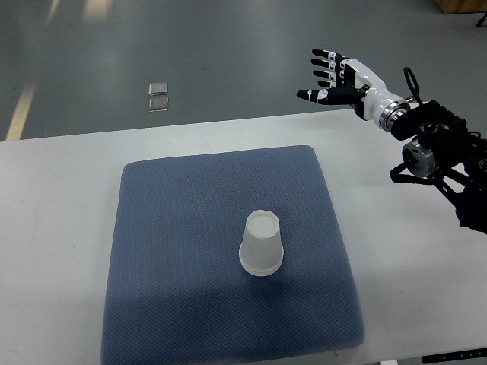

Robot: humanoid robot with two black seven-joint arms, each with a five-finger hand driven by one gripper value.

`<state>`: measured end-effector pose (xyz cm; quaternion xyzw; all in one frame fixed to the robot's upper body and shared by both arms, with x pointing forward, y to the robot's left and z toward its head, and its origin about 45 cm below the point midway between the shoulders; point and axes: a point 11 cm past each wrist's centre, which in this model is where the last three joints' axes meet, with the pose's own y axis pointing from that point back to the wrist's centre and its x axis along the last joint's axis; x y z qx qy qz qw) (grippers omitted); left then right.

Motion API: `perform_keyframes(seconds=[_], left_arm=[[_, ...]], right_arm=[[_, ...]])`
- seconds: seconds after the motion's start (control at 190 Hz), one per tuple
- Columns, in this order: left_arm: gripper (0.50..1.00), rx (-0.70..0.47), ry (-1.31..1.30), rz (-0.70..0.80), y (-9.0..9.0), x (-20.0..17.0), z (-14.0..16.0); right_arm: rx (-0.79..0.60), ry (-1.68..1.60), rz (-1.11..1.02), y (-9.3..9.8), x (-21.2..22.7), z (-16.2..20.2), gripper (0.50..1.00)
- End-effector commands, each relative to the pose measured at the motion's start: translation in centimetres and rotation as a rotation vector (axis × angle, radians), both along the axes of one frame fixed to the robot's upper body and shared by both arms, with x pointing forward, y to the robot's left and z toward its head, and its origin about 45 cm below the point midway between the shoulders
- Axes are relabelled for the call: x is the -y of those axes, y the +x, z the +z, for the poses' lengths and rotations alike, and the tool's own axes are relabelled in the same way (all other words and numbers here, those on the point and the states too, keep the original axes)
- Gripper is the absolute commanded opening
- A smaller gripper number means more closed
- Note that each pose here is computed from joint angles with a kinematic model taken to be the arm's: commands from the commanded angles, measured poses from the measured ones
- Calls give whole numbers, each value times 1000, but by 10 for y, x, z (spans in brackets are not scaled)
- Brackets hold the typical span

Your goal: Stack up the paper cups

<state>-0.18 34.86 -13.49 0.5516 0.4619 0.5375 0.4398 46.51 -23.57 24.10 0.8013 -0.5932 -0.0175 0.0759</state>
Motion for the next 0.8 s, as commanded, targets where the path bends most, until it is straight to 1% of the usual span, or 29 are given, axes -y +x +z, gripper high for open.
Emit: perform_keyframes(seconds=[0.0,0.195,0.38,0.501,0.797], left_arm=[[1000,-1,0,0,0,0,0],[1000,-1,0,0,0,0,0],[1000,-1,0,0,0,0,0],[1000,-1,0,0,0,0,0],[1000,-1,0,0,0,0,0]], right_arm=[[-52,82,-95,-1,-2,-19,911],[-126,196,-180,-1,-3,-37,911],[-141,259,-215,-7,-5,-48,913],[-150,343,-252,-6,-17,-48,915],[-171,353,-247,-14,-20,-59,915]])
